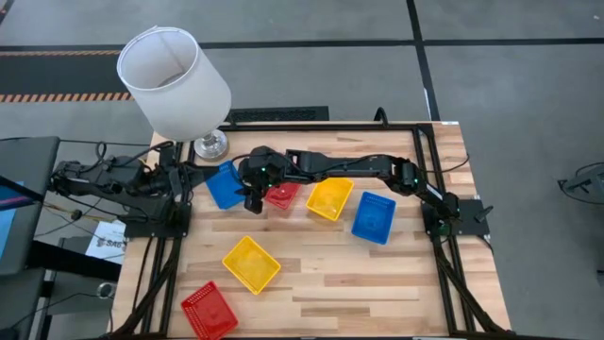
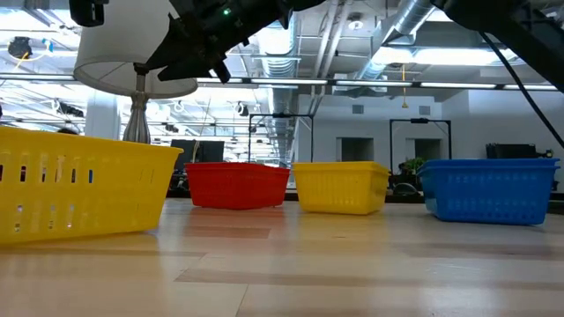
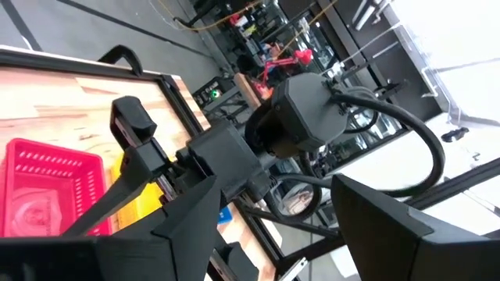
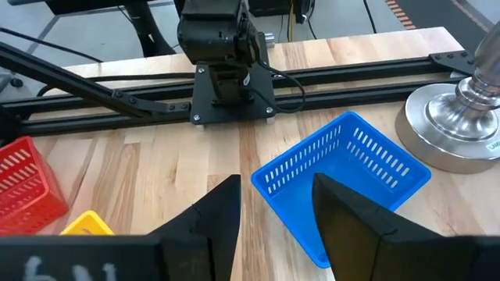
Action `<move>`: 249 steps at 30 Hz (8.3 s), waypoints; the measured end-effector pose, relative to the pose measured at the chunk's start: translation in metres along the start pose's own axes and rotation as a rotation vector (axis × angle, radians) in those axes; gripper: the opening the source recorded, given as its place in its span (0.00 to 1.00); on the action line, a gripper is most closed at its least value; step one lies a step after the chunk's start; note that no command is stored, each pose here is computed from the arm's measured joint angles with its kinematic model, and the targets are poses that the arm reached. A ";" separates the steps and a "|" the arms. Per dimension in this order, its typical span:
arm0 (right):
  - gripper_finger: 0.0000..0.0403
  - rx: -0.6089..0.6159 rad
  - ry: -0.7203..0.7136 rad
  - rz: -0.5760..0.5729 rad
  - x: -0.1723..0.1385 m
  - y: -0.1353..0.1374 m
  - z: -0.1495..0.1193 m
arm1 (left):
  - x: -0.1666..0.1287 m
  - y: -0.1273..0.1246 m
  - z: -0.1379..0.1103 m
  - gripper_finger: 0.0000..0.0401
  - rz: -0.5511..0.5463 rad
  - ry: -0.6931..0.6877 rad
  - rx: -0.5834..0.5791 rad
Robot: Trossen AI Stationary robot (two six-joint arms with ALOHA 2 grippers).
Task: Stack baskets by color
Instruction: Stack the blue bin on the blue bins
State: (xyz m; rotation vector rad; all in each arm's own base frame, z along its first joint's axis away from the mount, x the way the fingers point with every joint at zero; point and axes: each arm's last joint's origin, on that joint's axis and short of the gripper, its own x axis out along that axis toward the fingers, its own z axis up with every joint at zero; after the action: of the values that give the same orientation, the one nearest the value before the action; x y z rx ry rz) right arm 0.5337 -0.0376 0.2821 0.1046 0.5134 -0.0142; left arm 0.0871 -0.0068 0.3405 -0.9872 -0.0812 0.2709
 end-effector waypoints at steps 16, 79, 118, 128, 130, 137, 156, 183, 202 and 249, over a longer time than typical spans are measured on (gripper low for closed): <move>0.46 -0.108 0.120 0.026 0.023 0.012 -0.028 | 0.000 -0.001 0.002 0.58 0.003 -0.047 -0.002; 0.42 0.005 0.395 -0.187 -0.308 0.032 0.035 | 0.107 0.125 -0.118 0.58 1.108 0.428 0.234; 0.42 0.040 0.324 -0.155 -0.255 0.055 0.027 | 0.127 -0.001 -0.088 0.58 -0.172 0.435 -0.312; 0.42 -0.063 0.307 -0.119 -0.137 0.066 -0.005 | 0.054 -0.026 -0.032 0.58 -0.354 0.099 -0.224; 0.43 -0.120 0.328 -0.099 -0.112 0.071 -0.016 | 0.043 -0.028 -0.024 0.58 -0.389 0.078 -0.226; 0.42 -0.339 0.358 -0.042 -0.045 0.082 -0.051 | 0.010 -0.021 -0.006 0.58 -0.436 0.049 -0.193; 0.41 -0.587 0.414 0.184 0.020 0.076 -0.103 | 0.000 -0.009 -0.004 0.58 -0.353 0.050 -0.163; 0.02 -0.500 0.524 0.194 0.028 0.071 -0.117 | 0.000 -0.007 -0.005 0.58 -0.317 0.040 -0.156; 0.01 -0.061 0.339 -0.252 -0.161 0.055 0.025 | 0.000 -0.007 -0.005 0.58 -0.315 0.041 -0.154; 0.01 0.393 0.547 -0.633 -0.263 0.154 -0.169 | 0.006 0.005 -0.012 0.58 -0.141 0.028 -0.119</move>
State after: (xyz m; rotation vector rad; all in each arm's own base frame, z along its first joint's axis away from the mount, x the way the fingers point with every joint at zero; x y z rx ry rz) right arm 0.2278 0.1298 0.2802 0.3318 1.0702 -0.7244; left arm 0.0938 -0.0124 0.3292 -1.0978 -0.1425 0.1241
